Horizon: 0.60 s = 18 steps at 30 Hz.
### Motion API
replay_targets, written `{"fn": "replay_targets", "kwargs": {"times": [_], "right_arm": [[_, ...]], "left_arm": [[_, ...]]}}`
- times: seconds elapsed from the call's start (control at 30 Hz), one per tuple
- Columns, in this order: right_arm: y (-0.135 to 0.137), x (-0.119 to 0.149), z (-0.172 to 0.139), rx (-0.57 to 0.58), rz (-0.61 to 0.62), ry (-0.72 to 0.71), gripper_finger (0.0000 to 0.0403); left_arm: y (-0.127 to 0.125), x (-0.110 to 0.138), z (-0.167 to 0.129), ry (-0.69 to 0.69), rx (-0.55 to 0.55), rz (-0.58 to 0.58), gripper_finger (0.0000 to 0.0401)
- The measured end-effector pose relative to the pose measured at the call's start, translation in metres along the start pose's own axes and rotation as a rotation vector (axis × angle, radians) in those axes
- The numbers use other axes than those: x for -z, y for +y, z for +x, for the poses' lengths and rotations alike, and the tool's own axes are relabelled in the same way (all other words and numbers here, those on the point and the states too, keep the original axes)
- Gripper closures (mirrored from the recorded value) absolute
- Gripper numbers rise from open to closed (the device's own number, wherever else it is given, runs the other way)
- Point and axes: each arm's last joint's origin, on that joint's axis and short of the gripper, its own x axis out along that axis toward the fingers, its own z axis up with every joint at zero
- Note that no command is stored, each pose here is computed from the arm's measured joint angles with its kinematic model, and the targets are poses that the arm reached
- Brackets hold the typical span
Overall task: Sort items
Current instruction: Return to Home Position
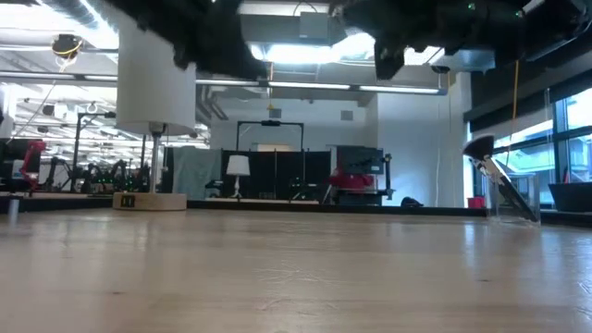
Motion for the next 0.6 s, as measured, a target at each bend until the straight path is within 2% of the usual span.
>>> {"fn": "replay_targets", "kwargs": {"times": [0.1,0.2,0.47,0.6], "right_arm": [[0.003,-0.008,-0.005,-0.058,-0.025,-0.027,0.0397],[0.007,-0.018,-0.013,-0.120,-0.054,-0.030,0.0400],[0.012,-0.040,-0.058,-0.114,-0.144,0.092,0.0401],[0.015,-0.047,-0.080,-0.116,-0.184,0.127,0.0398]], "left_arm": [[0.015,-0.019,-0.011,-0.057,0.028,-0.025,0.0253],[0.027,-0.024,-0.021,-0.121,0.039,-0.043,0.0253],[0.055,0.016,-0.038,-0.240,0.082,-0.163,0.0253],[0.071,0.029,-0.049,-0.332,0.142,-0.202,0.0253]]}}
